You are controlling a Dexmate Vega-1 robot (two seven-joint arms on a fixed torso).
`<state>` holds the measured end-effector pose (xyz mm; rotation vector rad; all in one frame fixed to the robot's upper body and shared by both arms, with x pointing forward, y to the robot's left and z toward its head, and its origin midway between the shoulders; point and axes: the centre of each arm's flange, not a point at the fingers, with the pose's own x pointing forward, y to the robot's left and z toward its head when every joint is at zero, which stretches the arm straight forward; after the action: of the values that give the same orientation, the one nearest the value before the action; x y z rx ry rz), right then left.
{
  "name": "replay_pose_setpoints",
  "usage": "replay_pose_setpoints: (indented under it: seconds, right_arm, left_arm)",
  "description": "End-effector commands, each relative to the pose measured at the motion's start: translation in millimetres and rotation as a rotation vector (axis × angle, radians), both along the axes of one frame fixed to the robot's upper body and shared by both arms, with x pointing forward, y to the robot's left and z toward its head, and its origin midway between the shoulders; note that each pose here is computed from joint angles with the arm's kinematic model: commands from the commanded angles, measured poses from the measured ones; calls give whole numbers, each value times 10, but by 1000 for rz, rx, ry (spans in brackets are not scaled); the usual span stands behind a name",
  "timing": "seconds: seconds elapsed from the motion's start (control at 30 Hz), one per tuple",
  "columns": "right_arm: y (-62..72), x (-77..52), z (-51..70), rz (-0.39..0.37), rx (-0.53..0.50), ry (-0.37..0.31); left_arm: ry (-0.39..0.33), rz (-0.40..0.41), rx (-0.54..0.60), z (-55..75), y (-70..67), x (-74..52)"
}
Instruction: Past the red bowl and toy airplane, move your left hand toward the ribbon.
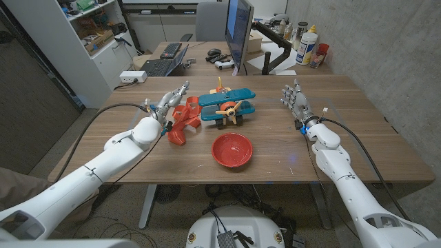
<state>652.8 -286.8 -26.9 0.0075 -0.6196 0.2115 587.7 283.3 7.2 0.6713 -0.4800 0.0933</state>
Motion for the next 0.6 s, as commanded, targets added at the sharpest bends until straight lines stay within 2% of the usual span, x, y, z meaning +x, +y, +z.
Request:
replay_pose_setpoints:
  seconds: [0.03,0.6]
  right_arm:
    - [55,20,0,9,1,6]
    - [14,99,15,6,3,14]
  left_arm:
    - [13,68,71,-9,-27,-14]
    - [63,143,178,19,-173,103]
